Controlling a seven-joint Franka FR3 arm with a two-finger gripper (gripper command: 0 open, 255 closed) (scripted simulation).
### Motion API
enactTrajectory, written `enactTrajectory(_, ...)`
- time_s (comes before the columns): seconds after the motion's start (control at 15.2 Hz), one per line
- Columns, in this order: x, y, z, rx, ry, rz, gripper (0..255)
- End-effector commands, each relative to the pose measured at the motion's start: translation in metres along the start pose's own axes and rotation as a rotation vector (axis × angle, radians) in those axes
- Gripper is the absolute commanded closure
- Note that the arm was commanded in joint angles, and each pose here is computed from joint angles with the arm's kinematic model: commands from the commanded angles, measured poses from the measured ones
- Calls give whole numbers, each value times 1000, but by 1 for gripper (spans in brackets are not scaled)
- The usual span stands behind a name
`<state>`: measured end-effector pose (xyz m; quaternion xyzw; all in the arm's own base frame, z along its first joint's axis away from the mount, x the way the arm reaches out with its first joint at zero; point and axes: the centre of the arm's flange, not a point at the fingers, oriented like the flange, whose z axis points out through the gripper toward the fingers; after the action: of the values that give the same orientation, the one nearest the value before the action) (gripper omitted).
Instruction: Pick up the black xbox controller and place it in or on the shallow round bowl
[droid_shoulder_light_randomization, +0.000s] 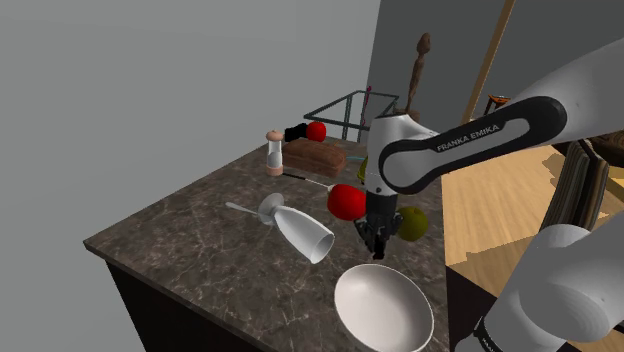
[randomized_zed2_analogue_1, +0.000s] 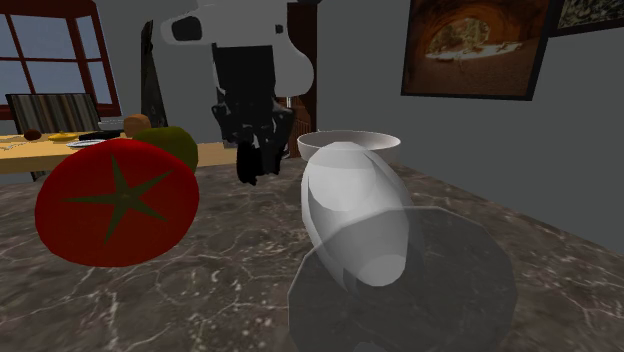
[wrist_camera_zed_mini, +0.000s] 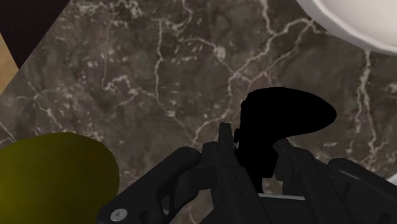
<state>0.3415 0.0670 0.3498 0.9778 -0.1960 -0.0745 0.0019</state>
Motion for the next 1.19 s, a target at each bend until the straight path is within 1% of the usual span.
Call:
enactTrajectory(0.0, -2, 0, -11, 0, 0, 0, 255)
enactTrajectory(1.12, -15, 3, -100, 0, 0, 0, 255)
